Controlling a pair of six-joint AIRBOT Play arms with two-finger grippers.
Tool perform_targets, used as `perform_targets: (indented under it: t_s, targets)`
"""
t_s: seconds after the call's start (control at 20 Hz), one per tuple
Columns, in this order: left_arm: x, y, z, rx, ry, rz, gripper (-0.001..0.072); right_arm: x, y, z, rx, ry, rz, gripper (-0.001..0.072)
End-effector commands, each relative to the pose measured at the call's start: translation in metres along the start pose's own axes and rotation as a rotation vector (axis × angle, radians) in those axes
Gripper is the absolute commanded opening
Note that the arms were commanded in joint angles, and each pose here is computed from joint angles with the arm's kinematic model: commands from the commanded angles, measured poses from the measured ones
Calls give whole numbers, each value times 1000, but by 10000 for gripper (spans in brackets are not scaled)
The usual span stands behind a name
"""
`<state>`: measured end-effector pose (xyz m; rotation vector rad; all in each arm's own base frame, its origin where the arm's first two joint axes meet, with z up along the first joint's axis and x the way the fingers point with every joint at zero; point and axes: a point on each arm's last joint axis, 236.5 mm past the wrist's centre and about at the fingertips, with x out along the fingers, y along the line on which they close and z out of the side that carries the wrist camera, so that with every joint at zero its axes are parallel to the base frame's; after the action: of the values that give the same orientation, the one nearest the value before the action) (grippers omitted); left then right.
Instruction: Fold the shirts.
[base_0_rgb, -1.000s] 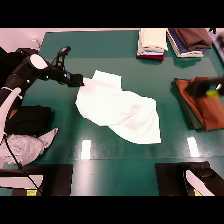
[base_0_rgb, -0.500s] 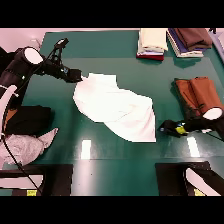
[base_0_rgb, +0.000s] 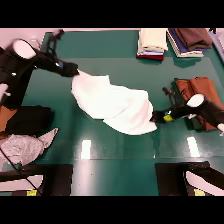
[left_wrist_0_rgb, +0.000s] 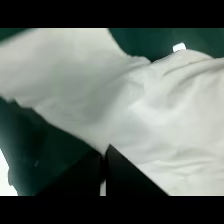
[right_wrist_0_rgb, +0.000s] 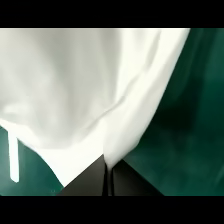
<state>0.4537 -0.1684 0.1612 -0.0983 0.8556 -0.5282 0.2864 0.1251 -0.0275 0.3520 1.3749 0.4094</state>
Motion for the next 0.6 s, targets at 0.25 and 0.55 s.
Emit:
perform_targets:
  t_s: [0.25, 0.55]
  targets:
    - [-312, -102, 114, 308, -710, 138, 28, -330, 54, 72, -213, -801, -257, 21]
    - [-450, -158, 90, 387, -1017, 135, 27, -431, 91, 33, -259, -1039, -387, 21]
